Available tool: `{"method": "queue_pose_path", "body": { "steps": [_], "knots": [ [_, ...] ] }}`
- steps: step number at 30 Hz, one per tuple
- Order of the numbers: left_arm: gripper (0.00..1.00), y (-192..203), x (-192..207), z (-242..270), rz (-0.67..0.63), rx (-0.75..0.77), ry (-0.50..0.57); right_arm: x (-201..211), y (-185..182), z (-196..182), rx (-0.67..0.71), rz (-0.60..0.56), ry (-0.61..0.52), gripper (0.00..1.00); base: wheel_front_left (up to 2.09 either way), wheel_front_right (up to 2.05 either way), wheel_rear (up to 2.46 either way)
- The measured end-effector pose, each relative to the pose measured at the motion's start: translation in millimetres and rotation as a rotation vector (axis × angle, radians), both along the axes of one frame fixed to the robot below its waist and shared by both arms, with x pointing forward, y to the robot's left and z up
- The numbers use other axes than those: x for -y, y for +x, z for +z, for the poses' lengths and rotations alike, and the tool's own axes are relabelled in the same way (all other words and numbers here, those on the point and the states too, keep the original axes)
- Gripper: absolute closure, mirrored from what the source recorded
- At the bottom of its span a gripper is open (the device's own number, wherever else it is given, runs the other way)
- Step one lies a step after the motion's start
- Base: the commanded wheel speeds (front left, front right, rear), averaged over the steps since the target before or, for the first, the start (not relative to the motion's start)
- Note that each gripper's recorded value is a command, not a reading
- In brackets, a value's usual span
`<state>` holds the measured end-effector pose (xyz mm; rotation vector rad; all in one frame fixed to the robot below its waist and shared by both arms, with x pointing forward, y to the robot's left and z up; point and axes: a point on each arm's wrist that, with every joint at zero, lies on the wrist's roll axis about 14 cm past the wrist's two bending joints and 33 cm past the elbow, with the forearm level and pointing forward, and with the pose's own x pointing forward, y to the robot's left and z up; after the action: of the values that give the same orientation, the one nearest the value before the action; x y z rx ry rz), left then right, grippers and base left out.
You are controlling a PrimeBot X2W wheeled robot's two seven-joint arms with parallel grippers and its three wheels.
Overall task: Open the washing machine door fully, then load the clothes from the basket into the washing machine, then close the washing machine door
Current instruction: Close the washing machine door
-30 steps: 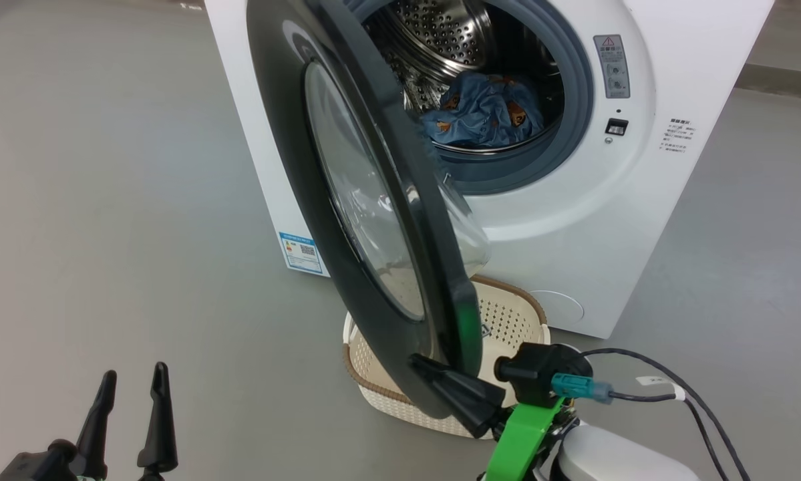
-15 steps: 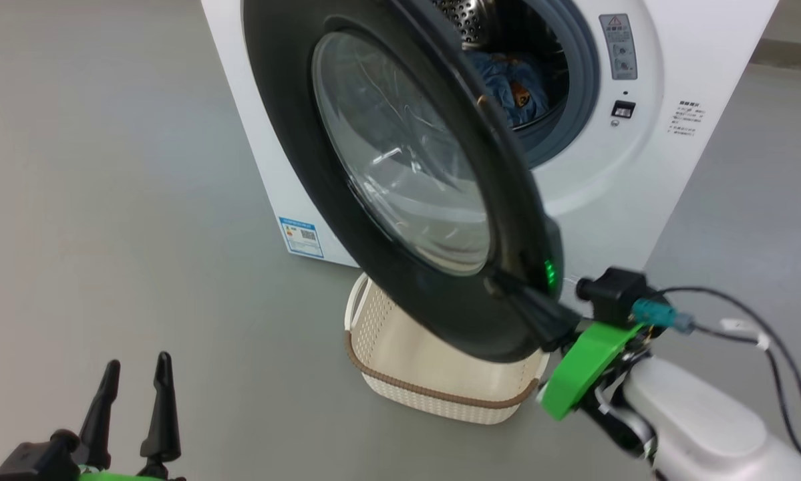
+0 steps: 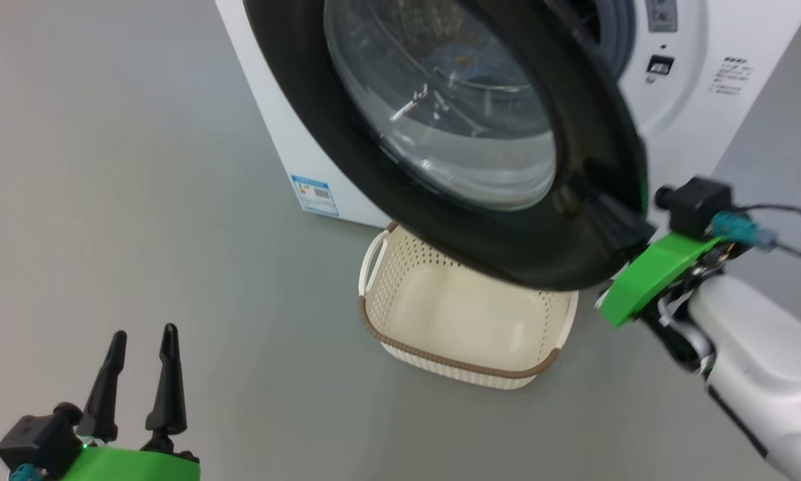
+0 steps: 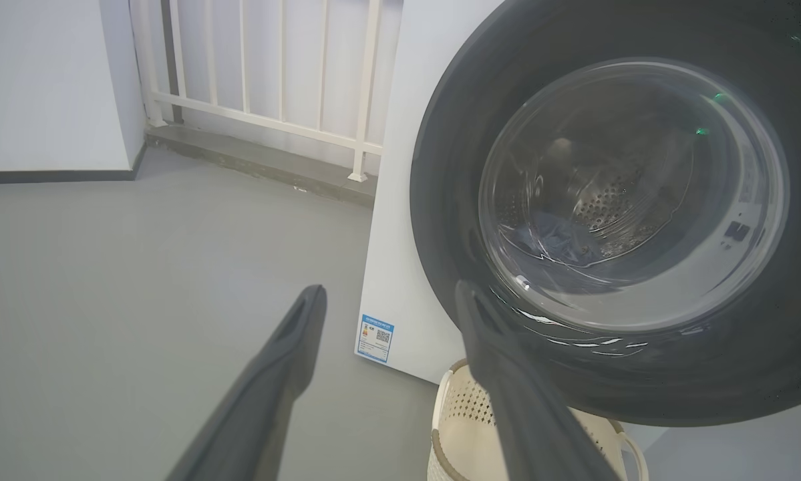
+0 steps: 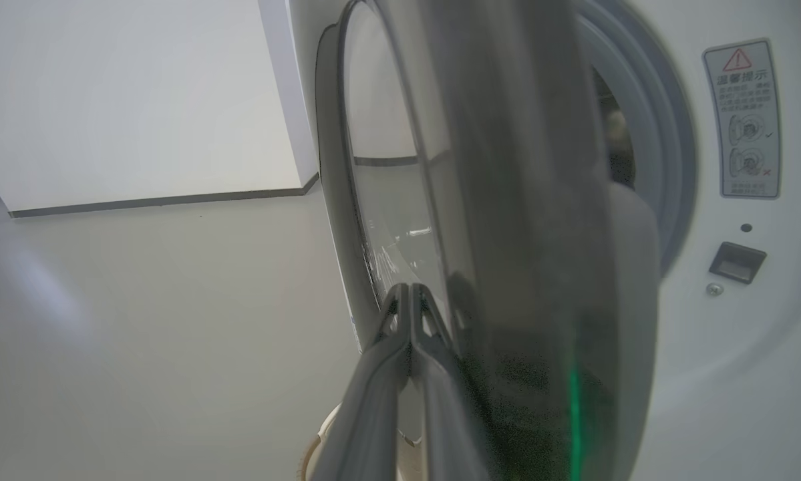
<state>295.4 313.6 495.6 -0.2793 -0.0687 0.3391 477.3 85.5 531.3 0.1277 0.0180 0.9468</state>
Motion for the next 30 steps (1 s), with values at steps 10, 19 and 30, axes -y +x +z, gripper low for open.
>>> {"method": "queue_pose_path", "body": {
  "steps": [10, 19, 30],
  "knots": [
    [0.0, 16.0, -5.5, -5.0, 0.01, -0.033, 0.009, 17.1, 58.4, 3.1, 0.018, -0.099, 0.052, 1.0, 0.0, 0.0, 0.0],
    [0.0, 46.0, 2.9, -13.8, -0.023, -0.059, 0.009, 35.2, 107.3, -1.4, 0.029, -0.178, 0.091, 1.0, 0.0, 0.0, 0.0],
    [0.0, 67.7, 5.6, -31.8, -0.036, -0.107, 0.003, 52.6, 155.8, -4.3, 0.062, -0.254, 0.128, 1.0, 0.0, 0.0, 0.0]
  ]
}}
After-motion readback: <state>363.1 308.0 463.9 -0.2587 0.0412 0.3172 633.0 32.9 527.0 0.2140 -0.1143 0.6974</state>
